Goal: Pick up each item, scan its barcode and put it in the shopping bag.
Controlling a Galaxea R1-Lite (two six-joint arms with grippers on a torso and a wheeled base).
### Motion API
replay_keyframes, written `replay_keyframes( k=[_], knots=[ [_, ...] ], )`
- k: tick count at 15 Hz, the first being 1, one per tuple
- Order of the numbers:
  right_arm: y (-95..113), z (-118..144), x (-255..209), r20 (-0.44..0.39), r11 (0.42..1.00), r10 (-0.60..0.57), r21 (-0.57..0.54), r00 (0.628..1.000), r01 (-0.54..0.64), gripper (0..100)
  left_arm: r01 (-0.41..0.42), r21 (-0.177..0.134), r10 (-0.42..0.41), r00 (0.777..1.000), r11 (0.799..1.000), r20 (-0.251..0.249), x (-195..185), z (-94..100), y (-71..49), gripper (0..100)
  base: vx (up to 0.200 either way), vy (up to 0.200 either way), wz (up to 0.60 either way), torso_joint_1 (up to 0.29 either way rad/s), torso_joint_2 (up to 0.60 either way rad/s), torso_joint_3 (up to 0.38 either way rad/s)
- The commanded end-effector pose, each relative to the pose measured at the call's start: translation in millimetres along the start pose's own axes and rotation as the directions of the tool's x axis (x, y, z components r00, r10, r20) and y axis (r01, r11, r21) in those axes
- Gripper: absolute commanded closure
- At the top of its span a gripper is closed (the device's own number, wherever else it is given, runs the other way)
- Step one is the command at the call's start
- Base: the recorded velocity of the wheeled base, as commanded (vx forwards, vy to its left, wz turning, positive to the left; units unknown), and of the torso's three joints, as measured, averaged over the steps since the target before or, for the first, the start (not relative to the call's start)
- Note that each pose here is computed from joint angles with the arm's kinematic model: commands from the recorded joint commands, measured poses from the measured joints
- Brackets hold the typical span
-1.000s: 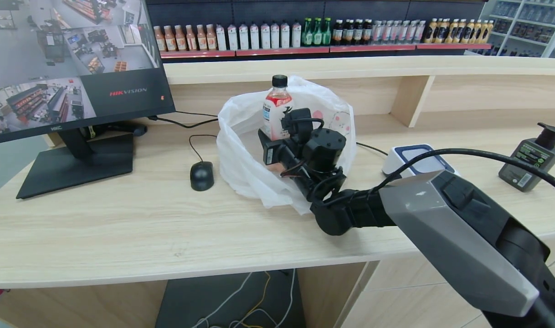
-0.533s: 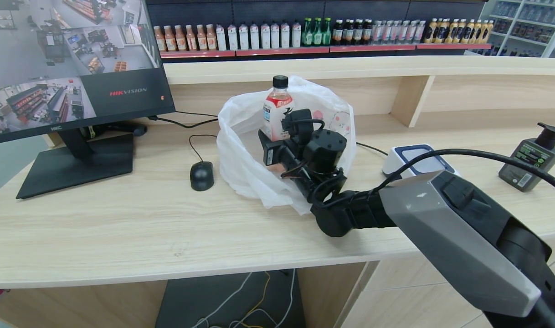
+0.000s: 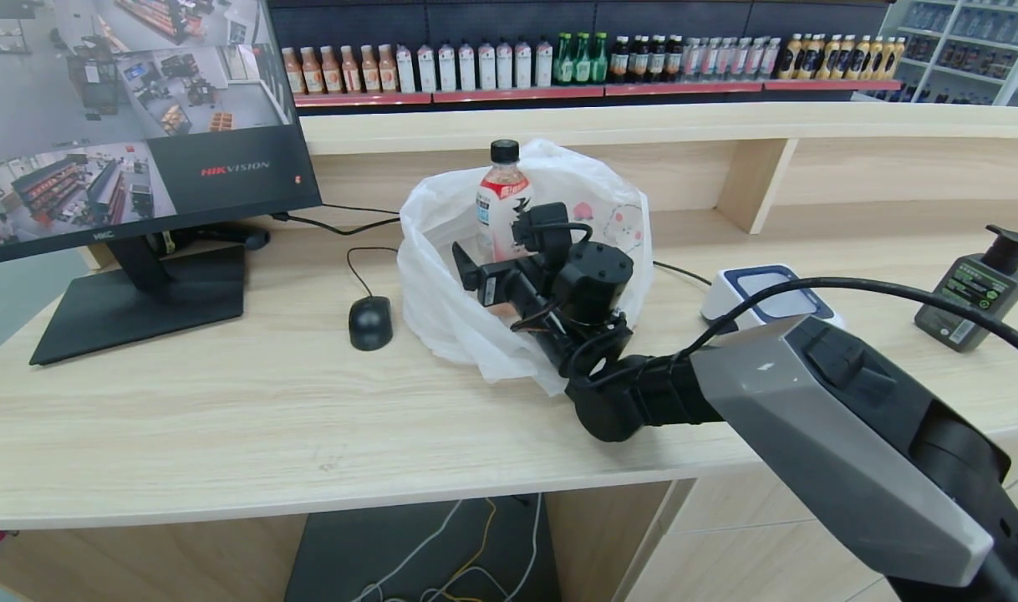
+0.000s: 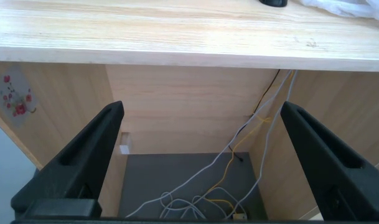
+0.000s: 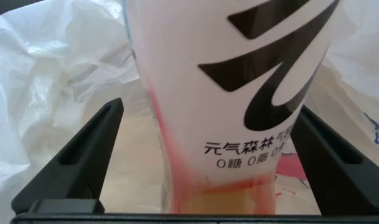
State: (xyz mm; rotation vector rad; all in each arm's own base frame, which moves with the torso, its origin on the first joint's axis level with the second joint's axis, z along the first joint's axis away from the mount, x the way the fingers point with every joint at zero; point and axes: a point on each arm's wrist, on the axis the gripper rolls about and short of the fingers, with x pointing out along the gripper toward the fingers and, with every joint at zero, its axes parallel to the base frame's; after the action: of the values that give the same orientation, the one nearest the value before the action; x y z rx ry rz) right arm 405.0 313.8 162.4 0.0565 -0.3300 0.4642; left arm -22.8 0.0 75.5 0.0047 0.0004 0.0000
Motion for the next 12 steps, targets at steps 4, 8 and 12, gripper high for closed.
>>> replay_keyframes(
  k=[4, 8, 12],
  knots=[
    [-2, 24, -3, 0.037, 1.000, 0.000, -0.021, 0.999, 0.001, 0, 0.000, 0.000, 0.000, 1.000, 1.000, 0.000, 0, 0.0, 0.0, 0, 0.000, 0.000, 0.00, 0.000, 0.00, 0.000],
    [1, 50, -31, -0.018, 0.999, 0.025, -0.028, 1.000, -0.026, 0, 0.000, 0.000, 0.000, 1.000, 1.000, 0.000, 0, 0.0, 0.0, 0, 0.000, 0.000, 0.00, 0.000, 0.00, 0.000],
    [6, 86, -76, -0.029, 0.998, 0.067, -0.015, 0.997, -0.068, 0, 0.000, 0.000, 0.000, 1.000, 1.000, 0.000, 0, 0.0, 0.0, 0, 0.000, 0.000, 0.00, 0.000, 0.00, 0.000]
  ],
)
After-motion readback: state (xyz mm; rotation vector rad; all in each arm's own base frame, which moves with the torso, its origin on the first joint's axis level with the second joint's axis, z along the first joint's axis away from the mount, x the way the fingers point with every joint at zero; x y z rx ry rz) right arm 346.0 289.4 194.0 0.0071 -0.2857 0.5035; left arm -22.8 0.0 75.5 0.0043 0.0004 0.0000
